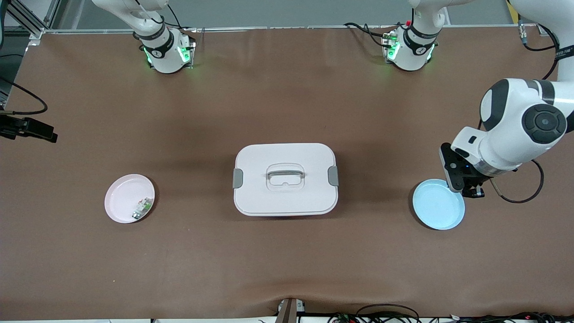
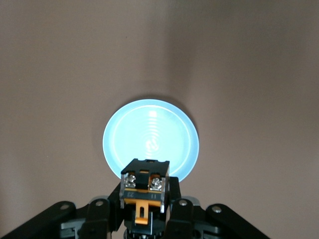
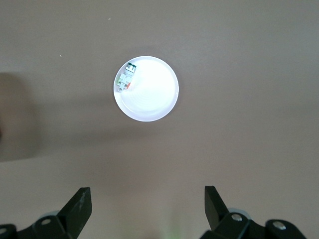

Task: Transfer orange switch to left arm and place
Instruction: 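Lower the switch onto the blue plate with the left gripper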

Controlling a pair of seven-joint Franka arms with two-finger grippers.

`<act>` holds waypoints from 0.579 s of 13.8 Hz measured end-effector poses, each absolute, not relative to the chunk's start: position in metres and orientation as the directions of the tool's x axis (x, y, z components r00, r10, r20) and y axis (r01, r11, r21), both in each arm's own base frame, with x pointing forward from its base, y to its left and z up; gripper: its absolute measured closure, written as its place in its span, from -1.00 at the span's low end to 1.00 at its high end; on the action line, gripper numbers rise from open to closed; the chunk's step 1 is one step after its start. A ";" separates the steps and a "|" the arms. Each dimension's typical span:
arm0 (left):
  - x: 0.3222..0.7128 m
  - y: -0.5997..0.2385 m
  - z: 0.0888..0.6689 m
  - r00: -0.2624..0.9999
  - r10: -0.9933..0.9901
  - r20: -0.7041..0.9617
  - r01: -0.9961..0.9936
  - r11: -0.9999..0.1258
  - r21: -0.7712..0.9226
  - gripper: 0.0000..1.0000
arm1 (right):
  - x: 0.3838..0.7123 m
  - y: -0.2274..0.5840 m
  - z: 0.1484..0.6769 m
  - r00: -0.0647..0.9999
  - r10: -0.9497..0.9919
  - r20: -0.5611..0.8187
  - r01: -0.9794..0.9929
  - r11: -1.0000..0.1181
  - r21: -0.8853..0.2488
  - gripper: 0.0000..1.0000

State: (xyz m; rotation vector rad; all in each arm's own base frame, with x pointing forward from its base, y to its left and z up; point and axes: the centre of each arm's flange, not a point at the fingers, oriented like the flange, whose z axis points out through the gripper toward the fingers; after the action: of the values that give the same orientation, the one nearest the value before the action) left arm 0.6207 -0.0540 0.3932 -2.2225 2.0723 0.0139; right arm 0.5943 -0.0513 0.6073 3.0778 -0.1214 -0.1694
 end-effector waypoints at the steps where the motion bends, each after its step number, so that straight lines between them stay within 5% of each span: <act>1: 0.615 -0.050 0.383 0.064 -0.995 -0.074 -0.995 -0.058 -0.078 0.30 | 0.594 -0.053 0.607 0.991 -0.084 -0.107 -0.078 -0.995 0.057 -1.00; 8: 0.588 -0.034 0.332 0.015 -0.999 -0.052 -0.991 -0.008 -0.135 0.30 | 0.591 -0.059 0.612 0.994 -0.043 -0.103 -0.039 -0.998 0.043 -1.00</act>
State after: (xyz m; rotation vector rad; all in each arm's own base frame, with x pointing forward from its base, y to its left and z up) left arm 0.5880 -0.0338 0.3323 -2.1381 2.1140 -0.0876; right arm 0.5909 -0.0587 0.6123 3.0955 -0.0638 -0.1615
